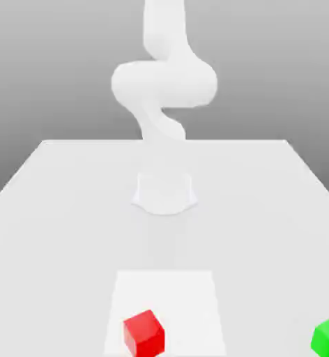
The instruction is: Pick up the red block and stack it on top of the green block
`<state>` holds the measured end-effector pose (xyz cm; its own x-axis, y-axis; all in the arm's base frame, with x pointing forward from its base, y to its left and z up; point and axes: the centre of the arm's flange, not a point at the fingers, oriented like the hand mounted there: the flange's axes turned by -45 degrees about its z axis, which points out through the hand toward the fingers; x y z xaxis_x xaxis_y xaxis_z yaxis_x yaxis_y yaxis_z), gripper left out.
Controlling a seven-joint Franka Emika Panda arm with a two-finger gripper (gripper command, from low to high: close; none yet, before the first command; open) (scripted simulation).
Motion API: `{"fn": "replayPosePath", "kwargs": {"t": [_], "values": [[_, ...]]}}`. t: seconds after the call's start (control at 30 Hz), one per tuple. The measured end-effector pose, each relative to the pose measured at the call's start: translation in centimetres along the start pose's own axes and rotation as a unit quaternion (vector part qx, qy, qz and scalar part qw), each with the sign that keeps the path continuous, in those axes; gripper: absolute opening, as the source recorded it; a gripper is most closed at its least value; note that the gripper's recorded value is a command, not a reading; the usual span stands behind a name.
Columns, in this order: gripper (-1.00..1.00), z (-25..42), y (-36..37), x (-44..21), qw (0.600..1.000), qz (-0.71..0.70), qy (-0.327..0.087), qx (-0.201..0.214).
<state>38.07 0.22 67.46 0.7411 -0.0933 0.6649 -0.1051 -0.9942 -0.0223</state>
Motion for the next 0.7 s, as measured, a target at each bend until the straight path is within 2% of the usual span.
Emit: {"fn": "replayPosePath", "kwargs": {"t": [0.33, 0.7], "values": [[0.0, 19.7, 1.1, -4.1, 0.974, 0.157, -0.13, -0.096], [0.0, 36.2, 3.7, -15.7, 0.894, 0.333, -0.253, -0.159]]}}
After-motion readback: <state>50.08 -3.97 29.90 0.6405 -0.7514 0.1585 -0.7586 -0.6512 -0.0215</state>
